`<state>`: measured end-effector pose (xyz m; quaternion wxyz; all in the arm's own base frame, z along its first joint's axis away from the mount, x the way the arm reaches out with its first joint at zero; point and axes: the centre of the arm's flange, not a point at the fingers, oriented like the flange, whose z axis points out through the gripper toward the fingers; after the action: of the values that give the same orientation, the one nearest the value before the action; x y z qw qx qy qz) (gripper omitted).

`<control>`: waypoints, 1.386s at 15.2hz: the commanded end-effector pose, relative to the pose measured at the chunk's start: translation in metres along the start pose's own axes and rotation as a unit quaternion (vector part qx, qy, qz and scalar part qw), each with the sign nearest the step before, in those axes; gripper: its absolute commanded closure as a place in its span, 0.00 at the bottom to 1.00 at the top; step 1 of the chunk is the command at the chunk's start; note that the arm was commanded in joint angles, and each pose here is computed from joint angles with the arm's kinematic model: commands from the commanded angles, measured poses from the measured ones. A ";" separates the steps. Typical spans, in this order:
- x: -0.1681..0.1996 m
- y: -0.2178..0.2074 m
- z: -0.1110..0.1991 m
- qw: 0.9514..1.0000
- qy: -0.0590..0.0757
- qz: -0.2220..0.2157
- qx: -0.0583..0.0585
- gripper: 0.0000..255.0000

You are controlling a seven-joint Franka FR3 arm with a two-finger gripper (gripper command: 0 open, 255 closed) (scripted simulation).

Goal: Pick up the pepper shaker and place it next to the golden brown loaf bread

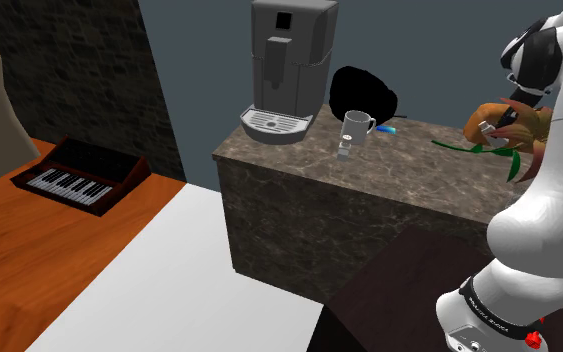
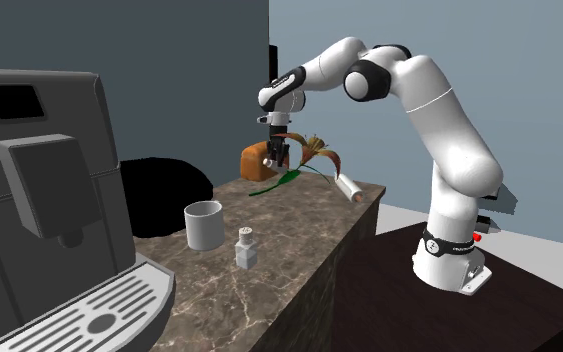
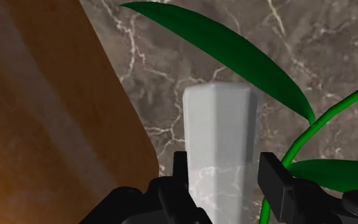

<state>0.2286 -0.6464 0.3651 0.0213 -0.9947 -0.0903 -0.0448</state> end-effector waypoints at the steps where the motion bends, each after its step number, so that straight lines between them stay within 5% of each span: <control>1: -0.005 0.000 0.005 1.000 -0.004 0.004 0.004 1.00; 6: -0.005 0.000 0.005 1.000 -0.004 0.004 0.004 1.00; 7: -0.005 0.000 0.005 1.000 -0.004 0.004 0.004 0.00; 12: -0.005 0.000 0.005 1.000 -0.004 0.004 0.004 0.00; 16: -0.005 0.000 -0.045 1.000 -0.004 0.004 0.004 0.00; 21: -0.005 0.000 -0.045 1.000 -0.004 0.004 0.004 0.00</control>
<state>0.2203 -0.6496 0.4081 0.0255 -0.9951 -0.0867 -0.0406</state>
